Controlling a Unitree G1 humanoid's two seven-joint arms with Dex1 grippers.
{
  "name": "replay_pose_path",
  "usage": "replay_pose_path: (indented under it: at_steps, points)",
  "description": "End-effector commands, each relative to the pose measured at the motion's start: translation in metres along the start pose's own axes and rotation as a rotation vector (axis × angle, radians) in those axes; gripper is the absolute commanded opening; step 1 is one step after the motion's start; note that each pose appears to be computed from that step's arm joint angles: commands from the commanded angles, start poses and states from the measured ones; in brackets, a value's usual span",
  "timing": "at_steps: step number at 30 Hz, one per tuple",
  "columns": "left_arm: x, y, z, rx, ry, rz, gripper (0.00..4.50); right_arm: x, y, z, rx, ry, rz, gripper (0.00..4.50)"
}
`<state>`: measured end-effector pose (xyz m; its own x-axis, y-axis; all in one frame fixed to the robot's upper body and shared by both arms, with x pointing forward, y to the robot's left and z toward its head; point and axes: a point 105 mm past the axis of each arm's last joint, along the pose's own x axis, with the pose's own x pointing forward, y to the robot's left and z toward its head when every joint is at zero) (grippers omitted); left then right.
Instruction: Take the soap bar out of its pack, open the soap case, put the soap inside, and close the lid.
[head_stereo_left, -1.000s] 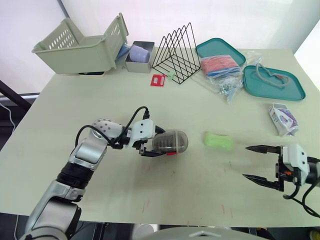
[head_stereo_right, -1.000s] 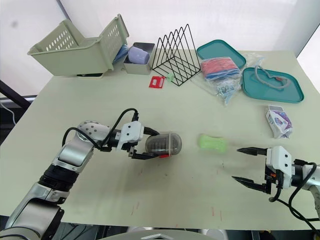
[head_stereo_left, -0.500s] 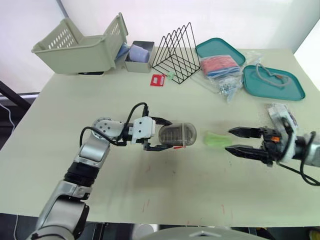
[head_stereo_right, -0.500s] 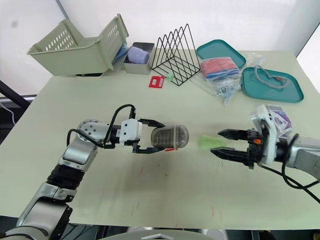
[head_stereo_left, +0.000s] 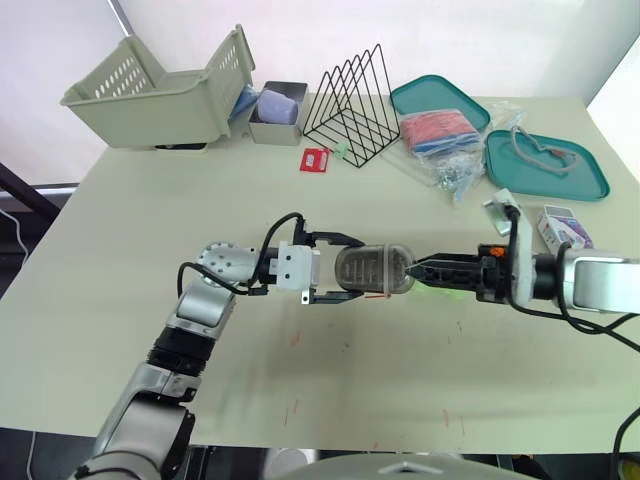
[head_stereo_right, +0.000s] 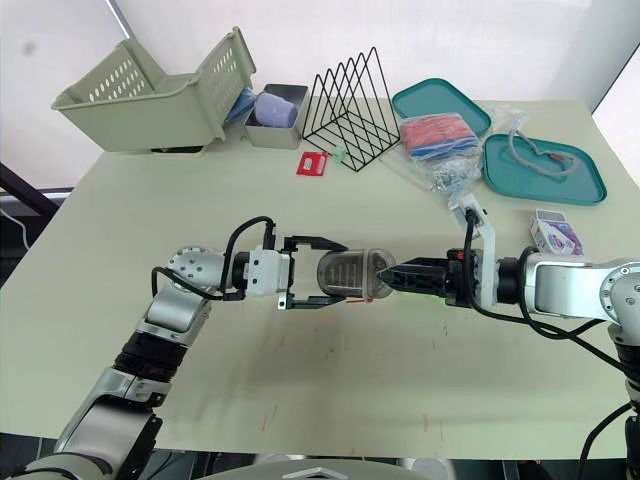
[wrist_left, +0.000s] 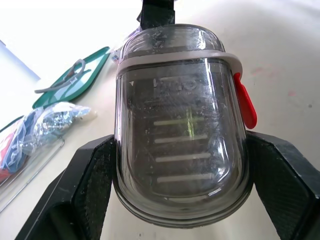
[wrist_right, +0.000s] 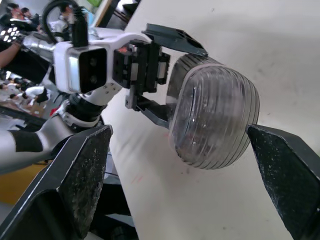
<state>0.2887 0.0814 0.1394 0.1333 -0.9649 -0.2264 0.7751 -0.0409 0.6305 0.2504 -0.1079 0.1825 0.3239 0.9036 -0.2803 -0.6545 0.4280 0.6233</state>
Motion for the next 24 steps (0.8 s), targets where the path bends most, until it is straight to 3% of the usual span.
replay_pose_path:
  at_steps: [1, 12, 24]
  points:
    - [0.006, 0.008, 0.018, 0.076, -0.055, 0.013, 3.50, 0.009, 0.010, 0.003, 0.018, -0.011, 0.039, 4.50]
    - [0.009, 0.016, 0.028, 0.100, -0.072, 0.039, 3.50, 0.012, 0.006, 0.000, 0.074, -0.008, 0.031, 4.50]
    - [0.003, 0.009, 0.015, 0.053, -0.009, 0.014, 3.50, -0.003, -0.010, 0.005, 0.025, -0.033, -0.053, 4.50]
